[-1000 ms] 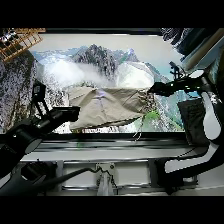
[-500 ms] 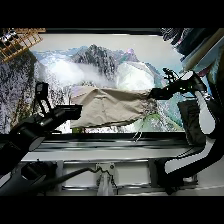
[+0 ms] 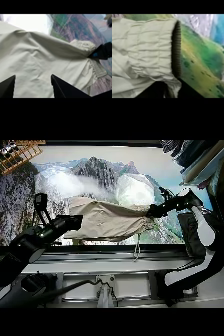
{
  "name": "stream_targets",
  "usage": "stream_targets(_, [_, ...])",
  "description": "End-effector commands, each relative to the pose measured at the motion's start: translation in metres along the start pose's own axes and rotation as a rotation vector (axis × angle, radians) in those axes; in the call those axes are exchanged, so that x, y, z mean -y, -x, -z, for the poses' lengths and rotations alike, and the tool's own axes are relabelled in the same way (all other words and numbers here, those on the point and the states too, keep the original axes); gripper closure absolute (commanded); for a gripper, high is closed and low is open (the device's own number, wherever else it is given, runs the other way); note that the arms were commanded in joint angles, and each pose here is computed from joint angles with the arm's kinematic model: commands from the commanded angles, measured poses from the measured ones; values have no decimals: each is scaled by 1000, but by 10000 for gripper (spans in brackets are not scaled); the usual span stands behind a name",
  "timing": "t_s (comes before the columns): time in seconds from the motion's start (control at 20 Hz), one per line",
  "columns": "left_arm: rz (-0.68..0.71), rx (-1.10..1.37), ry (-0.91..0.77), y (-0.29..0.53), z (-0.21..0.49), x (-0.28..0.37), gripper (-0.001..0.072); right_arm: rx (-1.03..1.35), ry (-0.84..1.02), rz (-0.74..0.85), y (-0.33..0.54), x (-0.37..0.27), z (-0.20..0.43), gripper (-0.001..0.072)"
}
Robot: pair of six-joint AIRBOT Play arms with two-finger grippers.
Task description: Fold the clothes and pants, and hang the long-sleeved shirts on hangers.
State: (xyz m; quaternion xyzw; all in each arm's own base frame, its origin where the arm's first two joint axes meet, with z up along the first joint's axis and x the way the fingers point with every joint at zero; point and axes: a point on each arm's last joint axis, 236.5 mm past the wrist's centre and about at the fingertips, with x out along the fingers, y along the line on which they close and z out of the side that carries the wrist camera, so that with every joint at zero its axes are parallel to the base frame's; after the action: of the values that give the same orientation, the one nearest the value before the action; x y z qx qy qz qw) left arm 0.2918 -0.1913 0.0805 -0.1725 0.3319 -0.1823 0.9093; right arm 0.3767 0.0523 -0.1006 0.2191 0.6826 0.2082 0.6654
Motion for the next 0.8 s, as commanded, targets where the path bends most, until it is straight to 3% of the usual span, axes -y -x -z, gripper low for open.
stream_targets(0.0, [6,5,0,-4,-1,2,268,24,-34,-49,6,-19,1,630])
stream_targets(0.05, [3,-10,8,-8,3,1,304,61,-43,-42,15,-24,-5,668])
stream_targets(0.15, [-1,-33,14,-19,10,0,307,117,-81,-30,34,-34,-10,681])
stream_targets(0.35, [82,-91,38,-49,38,31,310,68,-233,48,64,-41,21,681])
stream_targets(0.4, [102,-130,40,-58,54,42,348,55,-259,80,72,-41,31,681])
stream_targets(0.6, [73,-397,18,-93,138,77,373,79,-321,211,110,-41,60,681])
stream_targets(0.75, [58,-488,-20,-120,155,103,418,95,-339,292,134,-41,82,681])
